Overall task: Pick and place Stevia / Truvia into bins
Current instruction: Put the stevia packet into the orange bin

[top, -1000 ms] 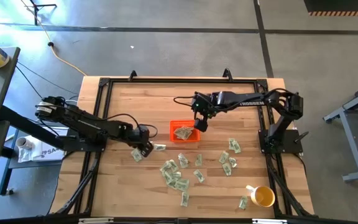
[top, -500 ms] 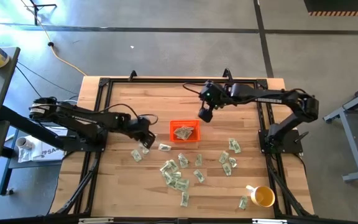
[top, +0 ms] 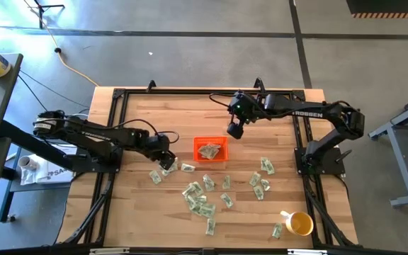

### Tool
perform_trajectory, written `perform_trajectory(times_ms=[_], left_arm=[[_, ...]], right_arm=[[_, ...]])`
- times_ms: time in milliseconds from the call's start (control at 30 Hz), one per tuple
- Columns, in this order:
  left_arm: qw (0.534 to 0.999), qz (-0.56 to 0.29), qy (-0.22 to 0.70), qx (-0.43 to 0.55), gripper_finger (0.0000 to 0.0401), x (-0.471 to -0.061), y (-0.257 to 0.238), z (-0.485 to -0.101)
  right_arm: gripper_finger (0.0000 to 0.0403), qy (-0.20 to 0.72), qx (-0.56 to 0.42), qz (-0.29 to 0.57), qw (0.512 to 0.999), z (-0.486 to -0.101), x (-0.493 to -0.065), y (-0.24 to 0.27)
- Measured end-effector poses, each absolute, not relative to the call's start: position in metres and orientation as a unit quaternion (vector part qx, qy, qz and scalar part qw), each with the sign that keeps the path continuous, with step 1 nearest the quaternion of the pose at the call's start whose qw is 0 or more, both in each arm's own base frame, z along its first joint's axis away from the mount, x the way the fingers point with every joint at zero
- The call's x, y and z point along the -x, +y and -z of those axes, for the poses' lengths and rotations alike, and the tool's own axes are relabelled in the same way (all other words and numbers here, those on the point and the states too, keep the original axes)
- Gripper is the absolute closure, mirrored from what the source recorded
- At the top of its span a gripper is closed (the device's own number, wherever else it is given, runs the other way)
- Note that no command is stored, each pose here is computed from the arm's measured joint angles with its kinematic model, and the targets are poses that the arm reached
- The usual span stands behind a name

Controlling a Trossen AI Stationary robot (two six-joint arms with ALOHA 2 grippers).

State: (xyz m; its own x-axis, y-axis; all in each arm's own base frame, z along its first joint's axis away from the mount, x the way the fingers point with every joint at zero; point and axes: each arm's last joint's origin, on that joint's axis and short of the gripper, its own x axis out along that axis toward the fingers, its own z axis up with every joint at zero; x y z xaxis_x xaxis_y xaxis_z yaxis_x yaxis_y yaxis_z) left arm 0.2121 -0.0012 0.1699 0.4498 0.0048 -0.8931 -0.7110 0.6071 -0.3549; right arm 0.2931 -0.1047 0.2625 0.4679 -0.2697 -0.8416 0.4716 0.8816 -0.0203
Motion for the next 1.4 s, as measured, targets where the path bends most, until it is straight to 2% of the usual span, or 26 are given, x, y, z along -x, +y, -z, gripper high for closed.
perform_trajectory(times_ms=[167,333,467,700,767,900,1067,1133,1200,1400], left_arm=[[0.758,-0.231,0.484,0.371,0.0149,-0.214,-0.002,-0.164],[0.747,-0.217,0.518,0.356,0.0179,-0.218,-0.003,-0.151],[0.754,-0.21,0.507,0.36,0.0231,-0.223,-0.003,-0.149],[0.771,-0.203,0.483,0.362,0.0369,-0.229,-0.002,-0.151],[0.775,-0.211,0.478,0.357,0.0379,-0.229,-0.002,-0.151],[0.782,-0.215,0.47,0.349,0.0366,-0.23,0.0,-0.152],[0.789,-0.2,0.456,0.361,0.038,-0.234,0.002,-0.154],[0.782,-0.198,0.464,0.366,0.0368,-0.233,0.003,-0.153],[0.775,-0.205,0.469,0.37,0.0323,-0.231,0.003,-0.152],[0.761,-0.21,0.46,0.406,0.0151,-0.232,0.009,-0.152]], right_arm=[[0.0094,0.467,-0.108,0.218,0.85,-0.262,-0.293,-0.105],[0.0094,0.467,-0.11,0.219,0.849,-0.262,-0.293,-0.105],[0.0094,0.468,-0.11,0.222,0.848,-0.262,-0.293,-0.105],[0.0094,0.47,-0.106,0.228,0.846,-0.262,-0.292,-0.105],[0.0094,0.47,-0.106,0.228,0.846,-0.262,-0.292,-0.105],[0.0094,0.474,-0.106,0.228,0.844,-0.262,-0.292,-0.105],[0.0094,0.484,-0.102,0.229,0.839,-0.261,-0.29,-0.104],[0.0094,0.49,-0.096,0.226,0.837,-0.26,-0.289,-0.104],[0.0094,0.493,-0.092,0.223,0.836,-0.26,-0.289,-0.104],[0.0094,0.494,-0.089,0.222,0.836,-0.26,-0.289,-0.104]])
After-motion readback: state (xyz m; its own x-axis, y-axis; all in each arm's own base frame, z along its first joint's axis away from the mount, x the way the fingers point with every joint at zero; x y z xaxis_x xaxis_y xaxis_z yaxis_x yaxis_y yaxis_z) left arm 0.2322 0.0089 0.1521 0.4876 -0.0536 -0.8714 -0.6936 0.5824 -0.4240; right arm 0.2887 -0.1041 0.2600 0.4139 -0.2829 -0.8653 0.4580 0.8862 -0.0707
